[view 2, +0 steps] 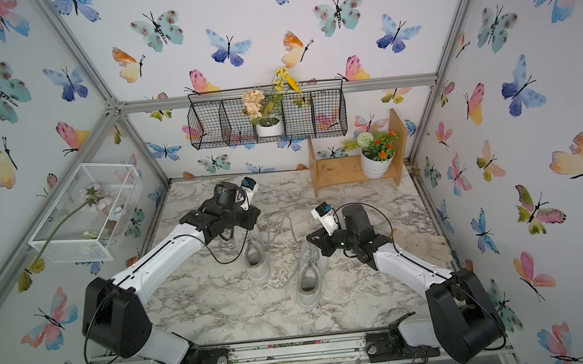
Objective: Tie the shoes
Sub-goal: Wrap the shoelace around the shoelace.
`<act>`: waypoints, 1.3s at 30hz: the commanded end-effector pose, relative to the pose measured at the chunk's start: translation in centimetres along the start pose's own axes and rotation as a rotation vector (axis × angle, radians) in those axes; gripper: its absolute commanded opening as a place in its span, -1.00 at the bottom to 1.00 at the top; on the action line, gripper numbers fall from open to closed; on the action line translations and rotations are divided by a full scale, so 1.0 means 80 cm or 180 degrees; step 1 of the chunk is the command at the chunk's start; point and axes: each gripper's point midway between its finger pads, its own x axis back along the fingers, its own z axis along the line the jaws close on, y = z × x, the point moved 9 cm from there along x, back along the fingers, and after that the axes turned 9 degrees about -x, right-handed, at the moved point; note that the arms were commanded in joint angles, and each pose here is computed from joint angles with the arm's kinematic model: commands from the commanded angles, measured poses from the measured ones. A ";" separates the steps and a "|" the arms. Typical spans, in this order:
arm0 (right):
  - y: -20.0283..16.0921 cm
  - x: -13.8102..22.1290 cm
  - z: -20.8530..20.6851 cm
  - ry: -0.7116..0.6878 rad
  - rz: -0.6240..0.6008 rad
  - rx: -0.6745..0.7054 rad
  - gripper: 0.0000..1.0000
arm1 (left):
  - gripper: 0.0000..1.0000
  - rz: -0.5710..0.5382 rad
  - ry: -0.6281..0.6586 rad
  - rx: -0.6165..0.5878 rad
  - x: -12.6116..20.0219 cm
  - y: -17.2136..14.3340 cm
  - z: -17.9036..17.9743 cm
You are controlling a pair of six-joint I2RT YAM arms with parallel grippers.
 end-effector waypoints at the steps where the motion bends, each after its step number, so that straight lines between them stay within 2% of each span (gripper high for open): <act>1: 0.015 0.005 0.007 -0.0039 -0.0092 0.0055 -0.96 | -0.28 0.0348 -0.0220 -0.0142 -0.037 -0.006 -0.002; 7: 0.012 0.006 0.007 -0.0041 -0.0080 0.0035 -0.96 | -0.08 0.0639 -0.0344 -0.0314 -0.099 -0.002 0.006; 16: 0.008 0.006 0.005 -0.0083 -0.0054 0.0020 -0.96 | -0.11 0.0977 -0.0443 -0.0396 -0.175 -0.009 0.016; 39: 0.009 0.006 0.004 -0.0098 -0.0045 -0.0005 -0.96 | -0.30 0.1202 -0.0348 -0.0364 -0.233 -0.040 0.021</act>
